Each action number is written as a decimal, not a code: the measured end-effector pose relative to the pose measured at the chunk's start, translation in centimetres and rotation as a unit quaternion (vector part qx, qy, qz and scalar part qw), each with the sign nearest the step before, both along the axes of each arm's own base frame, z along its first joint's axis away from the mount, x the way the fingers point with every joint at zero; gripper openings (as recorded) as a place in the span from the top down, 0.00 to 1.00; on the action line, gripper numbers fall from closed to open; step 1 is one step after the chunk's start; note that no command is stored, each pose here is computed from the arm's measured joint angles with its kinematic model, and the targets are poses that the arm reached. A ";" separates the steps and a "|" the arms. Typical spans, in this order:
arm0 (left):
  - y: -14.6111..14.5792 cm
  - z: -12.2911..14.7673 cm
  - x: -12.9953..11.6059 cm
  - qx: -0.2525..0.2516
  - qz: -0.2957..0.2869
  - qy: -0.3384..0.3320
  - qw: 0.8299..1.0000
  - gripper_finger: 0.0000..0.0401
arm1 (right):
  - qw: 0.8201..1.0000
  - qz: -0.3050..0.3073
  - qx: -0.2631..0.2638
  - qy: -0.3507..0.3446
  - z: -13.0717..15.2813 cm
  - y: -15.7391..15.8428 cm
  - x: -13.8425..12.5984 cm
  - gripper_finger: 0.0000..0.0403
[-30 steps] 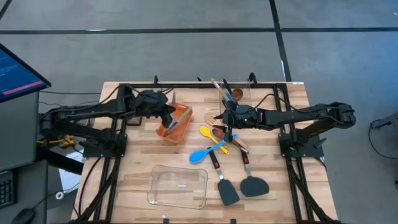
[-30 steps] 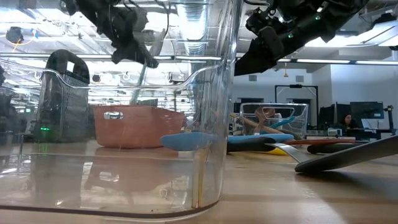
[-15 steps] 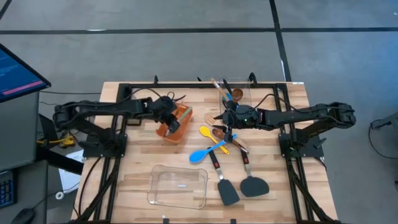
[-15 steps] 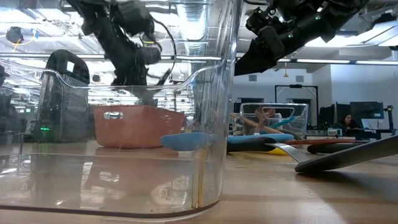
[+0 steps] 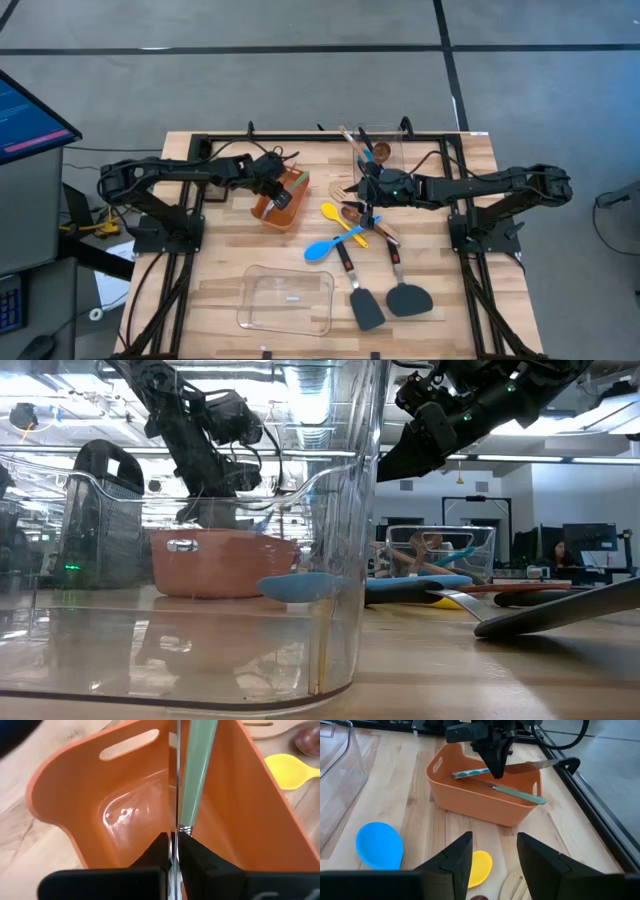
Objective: Pick & Place Kitchen Items
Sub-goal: Put the table knife into the orange bin, then put the blue serving spoon into the top transparent bin
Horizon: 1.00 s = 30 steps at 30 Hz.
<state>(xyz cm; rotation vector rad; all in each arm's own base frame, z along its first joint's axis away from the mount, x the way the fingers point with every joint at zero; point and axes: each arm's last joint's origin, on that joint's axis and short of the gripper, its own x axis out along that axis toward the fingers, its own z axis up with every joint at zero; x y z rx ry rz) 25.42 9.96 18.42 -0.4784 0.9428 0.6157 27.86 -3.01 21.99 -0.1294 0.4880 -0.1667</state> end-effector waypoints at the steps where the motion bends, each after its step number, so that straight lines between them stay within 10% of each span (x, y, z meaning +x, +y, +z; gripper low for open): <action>1: 0.0 0.0 0.0 0.002 -0.004 0.003 1.000 0.95 | 1.000 0.000 0.000 0.001 0.0 0.0 0.0 0.64; 15: 0.3 0.4 0.2 0.033 -0.012 -0.010 0.999 0.71 | 1.000 0.000 0.000 0.001 0.0 0.0 0.0 0.64; 30: -1.0 6.9 -2.0 0.100 -0.029 -0.148 0.984 0.74 | 1.000 -0.001 0.001 0.009 -0.2 -0.1 -0.1 0.64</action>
